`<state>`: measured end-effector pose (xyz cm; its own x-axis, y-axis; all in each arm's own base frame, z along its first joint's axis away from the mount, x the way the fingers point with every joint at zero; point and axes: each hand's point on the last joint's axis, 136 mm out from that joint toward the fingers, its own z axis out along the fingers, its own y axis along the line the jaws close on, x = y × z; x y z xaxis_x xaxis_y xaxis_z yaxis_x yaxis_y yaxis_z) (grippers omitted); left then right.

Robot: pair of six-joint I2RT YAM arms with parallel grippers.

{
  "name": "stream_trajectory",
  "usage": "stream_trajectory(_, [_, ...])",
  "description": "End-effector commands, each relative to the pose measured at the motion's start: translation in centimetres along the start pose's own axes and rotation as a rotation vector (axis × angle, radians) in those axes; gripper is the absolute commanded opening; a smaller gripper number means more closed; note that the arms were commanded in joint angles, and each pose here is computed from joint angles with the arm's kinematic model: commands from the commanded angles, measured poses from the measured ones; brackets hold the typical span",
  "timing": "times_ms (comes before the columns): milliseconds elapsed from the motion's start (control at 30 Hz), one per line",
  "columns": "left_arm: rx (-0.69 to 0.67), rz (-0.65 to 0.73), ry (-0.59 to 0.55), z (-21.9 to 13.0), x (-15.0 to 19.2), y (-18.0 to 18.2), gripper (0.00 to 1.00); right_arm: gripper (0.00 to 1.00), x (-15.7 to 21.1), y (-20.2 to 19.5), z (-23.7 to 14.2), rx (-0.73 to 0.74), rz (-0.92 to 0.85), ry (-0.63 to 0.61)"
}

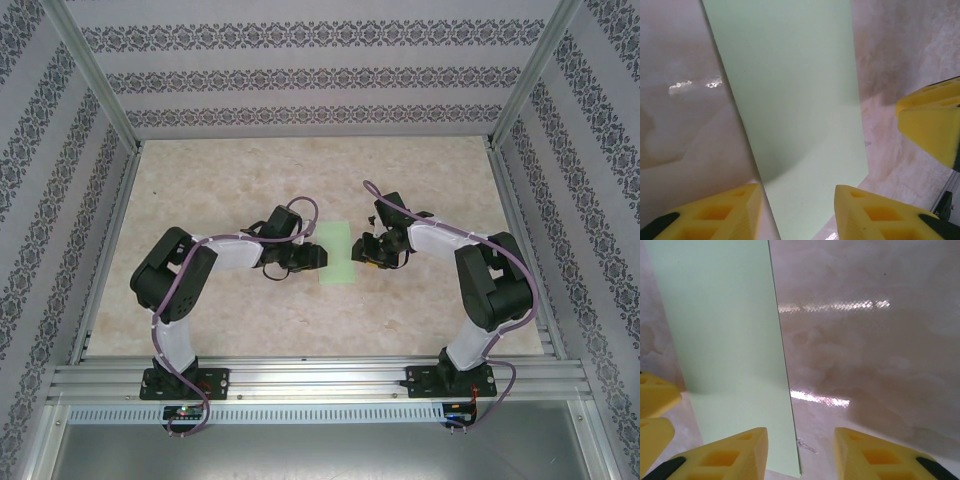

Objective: Fold a paper plane with a square sheet of paper (fold left side to right side)
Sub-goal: Fold the triangle a second time at the center of the table.

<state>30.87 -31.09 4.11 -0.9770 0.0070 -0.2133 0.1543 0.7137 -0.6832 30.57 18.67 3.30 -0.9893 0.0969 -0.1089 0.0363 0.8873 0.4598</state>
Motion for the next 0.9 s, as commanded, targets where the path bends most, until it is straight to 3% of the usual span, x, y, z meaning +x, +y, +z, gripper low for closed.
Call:
stream_trajectory(0, [0.03,0.067,-0.011,-1.0,-0.2,-2.2,0.44,0.4,-0.2,-0.2,-0.8,0.004,0.016,-0.021])
stream_trajectory(267, [0.036,0.067,0.013,0.6,-0.2,-2.4,0.44,0.4,-0.1,-0.1,-0.7,-0.001,0.02,-0.019])
stream_trajectory(867, [-0.066,0.032,0.065,2.0,2.0,1.4,0.44,0.41,1.3,1.5,0.0,-0.094,0.056,0.047])
